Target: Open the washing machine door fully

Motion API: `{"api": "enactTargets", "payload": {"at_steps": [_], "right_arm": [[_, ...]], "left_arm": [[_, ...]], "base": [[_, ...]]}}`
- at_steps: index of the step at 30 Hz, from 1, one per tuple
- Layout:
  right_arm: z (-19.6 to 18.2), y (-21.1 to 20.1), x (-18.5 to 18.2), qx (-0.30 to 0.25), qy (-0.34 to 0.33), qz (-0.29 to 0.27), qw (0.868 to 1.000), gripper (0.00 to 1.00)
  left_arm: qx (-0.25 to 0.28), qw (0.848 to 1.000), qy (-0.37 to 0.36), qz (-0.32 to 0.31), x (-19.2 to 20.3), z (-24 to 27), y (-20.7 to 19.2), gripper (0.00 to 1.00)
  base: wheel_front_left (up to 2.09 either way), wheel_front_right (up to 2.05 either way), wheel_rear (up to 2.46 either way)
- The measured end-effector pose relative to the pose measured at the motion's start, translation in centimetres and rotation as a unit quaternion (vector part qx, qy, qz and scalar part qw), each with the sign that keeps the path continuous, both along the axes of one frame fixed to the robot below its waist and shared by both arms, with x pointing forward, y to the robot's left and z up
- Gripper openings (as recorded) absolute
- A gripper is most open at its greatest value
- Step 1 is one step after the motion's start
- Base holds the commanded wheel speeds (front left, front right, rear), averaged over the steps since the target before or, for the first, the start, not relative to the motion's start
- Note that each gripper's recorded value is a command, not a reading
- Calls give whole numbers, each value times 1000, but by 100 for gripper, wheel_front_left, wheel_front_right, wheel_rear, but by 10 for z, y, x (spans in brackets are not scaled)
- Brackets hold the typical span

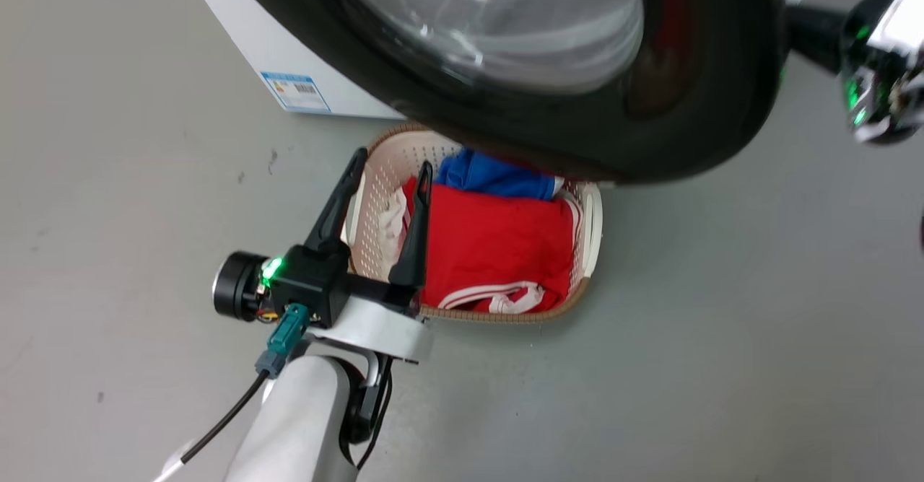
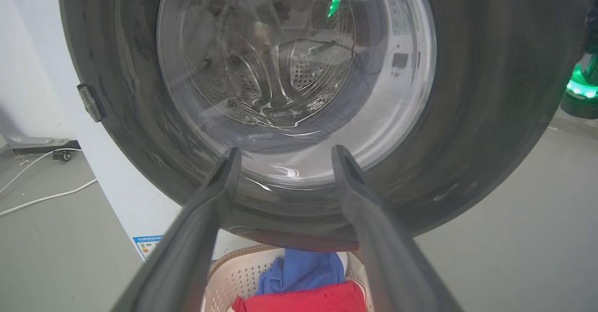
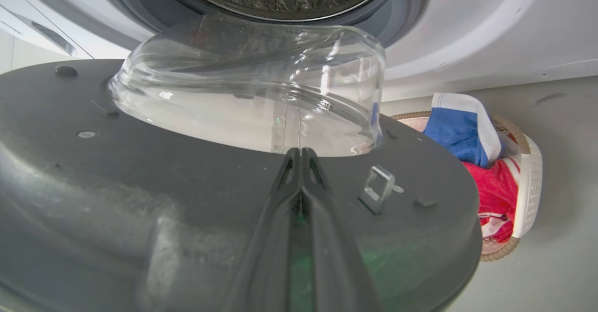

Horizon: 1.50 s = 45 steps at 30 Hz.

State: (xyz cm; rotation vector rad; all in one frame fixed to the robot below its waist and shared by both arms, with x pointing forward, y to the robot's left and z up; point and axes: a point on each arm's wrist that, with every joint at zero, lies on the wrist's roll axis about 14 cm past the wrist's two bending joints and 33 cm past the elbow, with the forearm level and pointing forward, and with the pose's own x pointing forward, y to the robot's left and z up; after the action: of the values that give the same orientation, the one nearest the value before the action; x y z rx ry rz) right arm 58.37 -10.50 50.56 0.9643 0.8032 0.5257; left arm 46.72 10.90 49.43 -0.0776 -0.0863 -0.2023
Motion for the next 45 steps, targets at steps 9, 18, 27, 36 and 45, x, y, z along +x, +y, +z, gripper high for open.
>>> {"api": "enactTargets", "payload": {"at_steps": [9, 18, 27, 36, 45], "right_arm": [[3, 33, -61, 17, 17, 74, 997, 0], [18, 76, -121, 40, 16, 154, 987, 0], [33, 123, -173, 68, 11, 228, 971, 0], [41, 141, -194, 86, 8, 238, 967, 0], [59, 113, -159, 59, -105, 104, 987, 0]], "left_arm": [[-4, 1000, -2, 6, -31, 13, 5, 100], [-9, 1000, -7, 25, -62, 23, 18, 100], [-17, 998, -10, 56, -86, 29, 36, 100], [-18, 997, -11, 73, -95, 30, 46, 100], [-24, 997, -12, 75, -97, 30, 46, 100]], "base": [[0, 0, 0], [0, 0, 0], [0, 0, 0], [0, 0, 0], [0, 0, 0]]}}
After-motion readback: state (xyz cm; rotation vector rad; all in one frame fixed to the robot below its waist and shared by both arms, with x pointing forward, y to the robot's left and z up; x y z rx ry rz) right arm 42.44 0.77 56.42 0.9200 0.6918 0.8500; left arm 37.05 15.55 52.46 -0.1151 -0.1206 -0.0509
